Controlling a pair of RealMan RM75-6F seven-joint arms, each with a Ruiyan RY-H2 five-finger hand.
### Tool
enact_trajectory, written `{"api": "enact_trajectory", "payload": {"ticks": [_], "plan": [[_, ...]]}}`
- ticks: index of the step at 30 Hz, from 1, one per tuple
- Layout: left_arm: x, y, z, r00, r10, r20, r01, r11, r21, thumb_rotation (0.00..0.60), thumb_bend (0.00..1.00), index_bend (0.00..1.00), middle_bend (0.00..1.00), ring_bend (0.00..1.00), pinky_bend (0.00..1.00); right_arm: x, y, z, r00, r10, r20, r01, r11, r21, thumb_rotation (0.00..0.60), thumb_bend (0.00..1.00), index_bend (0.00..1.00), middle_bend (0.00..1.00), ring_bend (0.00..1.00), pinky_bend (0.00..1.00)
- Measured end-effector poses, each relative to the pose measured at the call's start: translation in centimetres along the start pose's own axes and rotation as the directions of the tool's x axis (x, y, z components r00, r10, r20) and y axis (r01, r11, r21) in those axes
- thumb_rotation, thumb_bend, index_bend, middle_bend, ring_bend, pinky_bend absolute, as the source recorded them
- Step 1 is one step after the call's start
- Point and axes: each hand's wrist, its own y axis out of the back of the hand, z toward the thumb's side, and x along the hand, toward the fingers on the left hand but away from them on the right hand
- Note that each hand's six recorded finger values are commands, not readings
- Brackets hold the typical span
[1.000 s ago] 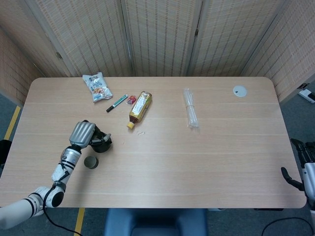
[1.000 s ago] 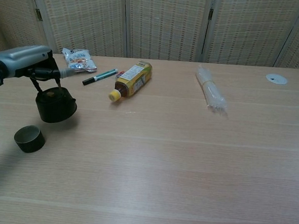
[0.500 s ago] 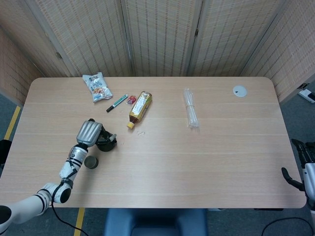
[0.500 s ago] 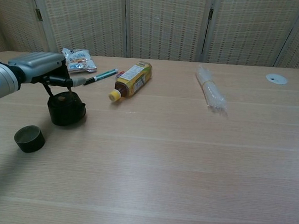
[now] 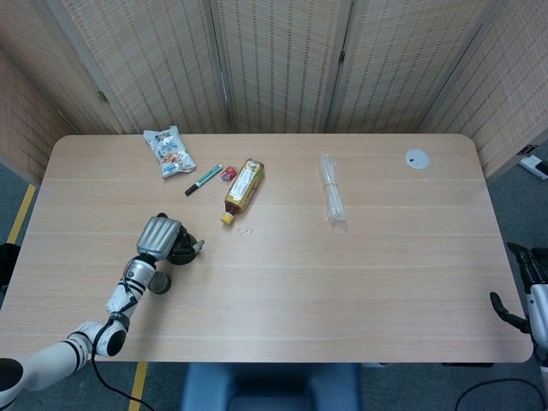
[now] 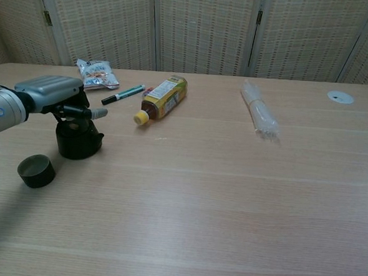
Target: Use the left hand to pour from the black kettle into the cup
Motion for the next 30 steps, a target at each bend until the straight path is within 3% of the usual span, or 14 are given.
{"api": "enact_trajectory", "payload": {"ticks": [8, 15, 19, 25, 28, 30], "plan": [[-0.3, 0.4, 0.1, 1.0, -0.012, -0.006, 0.012, 0.999, -0.043, 0.147, 0.29, 0.46, 0.41, 0.29, 0.18, 0.1, 0.2, -0.1, 1.0, -0.004, 0.002, 0.004, 1.0, 0.0, 0.6, 0.35, 0.08, 0.17, 0.23, 0.0], [-1.1, 2.1, -0.6, 0.999, 0.035, -0.027, -0.037, 0.993, -0.111, 0.149, 0.29, 0.42, 0.41, 0.28, 0.17, -0.2, 0.9, -0.1, 1.0, -0.008, -0.01, 0.008, 1.0, 0.01, 0.6, 0.35, 0.08, 0.17, 0.23, 0.0], [-2.6, 3.5, -2.1, 0.996, 0.063, -0.069, -0.073, 0.984, -0.161, 0.36, 0.29, 0.42, 0.41, 0.28, 0.17, -0.6, 0.9, 0.0, 0.999, 0.023, -0.032, -0.023, 1.0, -0.003, 0.6, 0.35, 0.08, 0.17, 0.21, 0.0], [-6.6, 5.4, -6.0, 0.976, 0.11, -0.185, -0.144, 0.973, -0.18, 0.429, 0.3, 0.42, 0.41, 0.28, 0.15, -2.0, 0.3, 0.4, 0.99, 0.109, -0.087, -0.11, 0.994, -0.012, 0.6, 0.35, 0.1, 0.19, 0.18, 0.0], [-9.3, 6.1, -7.8, 0.962, 0.132, -0.241, -0.175, 0.97, -0.168, 0.555, 0.31, 0.42, 0.41, 0.27, 0.14, -2.6, 0.0, 0.6, 0.986, 0.133, -0.103, -0.134, 0.991, -0.009, 0.6, 0.35, 0.1, 0.21, 0.18, 0.0], [-10.9, 6.5, -8.6, 0.953, 0.147, -0.267, -0.191, 0.97, -0.149, 0.597, 0.31, 0.42, 0.41, 0.27, 0.12, -2.9, -0.3, 0.8, 0.984, 0.139, -0.109, -0.142, 0.99, -0.016, 0.6, 0.35, 0.11, 0.21, 0.18, 0.0]]}}
